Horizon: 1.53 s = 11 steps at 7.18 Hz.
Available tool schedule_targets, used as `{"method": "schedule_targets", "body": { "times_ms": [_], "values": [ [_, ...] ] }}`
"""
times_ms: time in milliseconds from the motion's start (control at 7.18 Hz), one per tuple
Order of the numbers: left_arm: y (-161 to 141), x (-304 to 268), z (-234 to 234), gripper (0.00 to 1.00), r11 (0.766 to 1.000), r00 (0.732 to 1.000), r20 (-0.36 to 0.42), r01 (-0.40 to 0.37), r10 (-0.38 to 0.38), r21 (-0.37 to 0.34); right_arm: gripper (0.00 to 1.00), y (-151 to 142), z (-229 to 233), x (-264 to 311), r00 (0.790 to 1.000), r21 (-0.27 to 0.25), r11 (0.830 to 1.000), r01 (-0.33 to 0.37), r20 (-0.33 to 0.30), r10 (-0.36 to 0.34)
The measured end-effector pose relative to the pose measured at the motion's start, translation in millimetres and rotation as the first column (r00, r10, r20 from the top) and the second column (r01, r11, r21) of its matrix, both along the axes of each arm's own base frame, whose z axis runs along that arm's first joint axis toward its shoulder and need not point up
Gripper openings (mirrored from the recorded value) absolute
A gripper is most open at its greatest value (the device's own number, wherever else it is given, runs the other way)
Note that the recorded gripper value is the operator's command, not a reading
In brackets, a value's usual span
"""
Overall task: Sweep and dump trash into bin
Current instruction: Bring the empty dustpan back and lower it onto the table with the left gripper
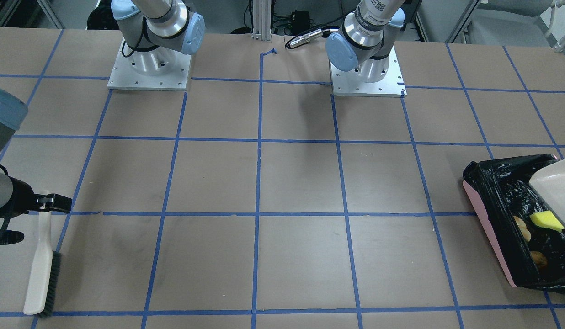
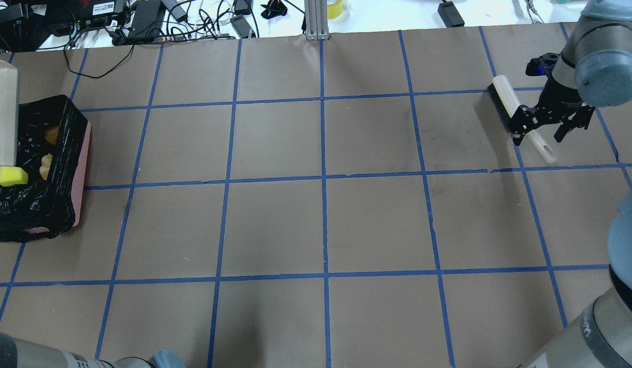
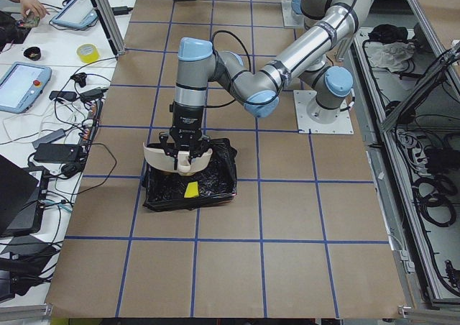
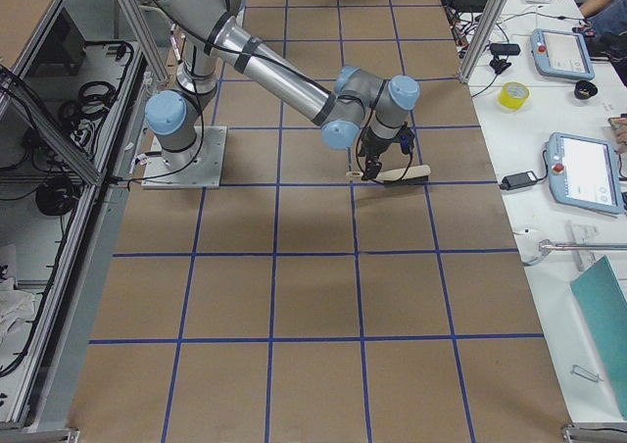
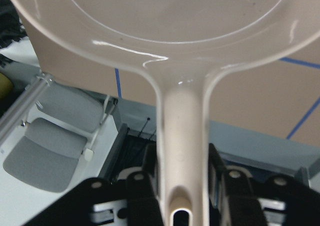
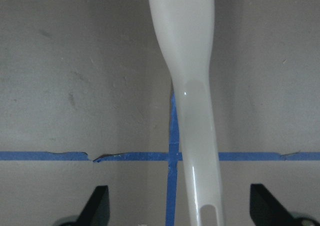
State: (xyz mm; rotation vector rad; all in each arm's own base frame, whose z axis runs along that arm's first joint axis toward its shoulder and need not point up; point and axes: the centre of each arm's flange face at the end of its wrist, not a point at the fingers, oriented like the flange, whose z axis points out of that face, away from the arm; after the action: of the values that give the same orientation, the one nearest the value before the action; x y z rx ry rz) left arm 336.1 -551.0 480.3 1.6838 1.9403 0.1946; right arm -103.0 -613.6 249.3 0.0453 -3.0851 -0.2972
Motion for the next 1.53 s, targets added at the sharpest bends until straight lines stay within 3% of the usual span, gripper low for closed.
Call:
{"method": "schedule_targets", "body": {
  "times_ms": [139,418,836,1114,1532],
  "values": [
    [-3,-13,0,0.00,0.998,0.992,-0.117,0.039,-0.043,-0.042,1.00,0,0,0,1.000,0.000,1.000,-0.001,-0.002,0.001],
    [-15,-63,6,0.00,0.992,0.945,-0.312,0.071,-0.101,-0.107,1.00,1,-1,0,1.000,0.004,1.000,-0.002,-0.005,0.002],
    [-46,-160,-16,0.00,0.992,0.837,-0.536,0.061,-0.109,-0.106,1.00,1,-2,0,1.000,0.007,1.000,-0.003,-0.006,0.003],
    [-62,-214,-39,0.00,0.998,0.790,-0.611,0.019,-0.053,-0.062,1.00,1,-2,-1,1.000,0.005,1.000,-0.003,-0.007,0.003],
    [-91,-305,-114,0.00,0.997,0.739,-0.674,0.046,0.009,0.063,1.00,0,-1,0,1.000,-0.001,1.000,-0.002,-0.003,0.002]
  ]
}}
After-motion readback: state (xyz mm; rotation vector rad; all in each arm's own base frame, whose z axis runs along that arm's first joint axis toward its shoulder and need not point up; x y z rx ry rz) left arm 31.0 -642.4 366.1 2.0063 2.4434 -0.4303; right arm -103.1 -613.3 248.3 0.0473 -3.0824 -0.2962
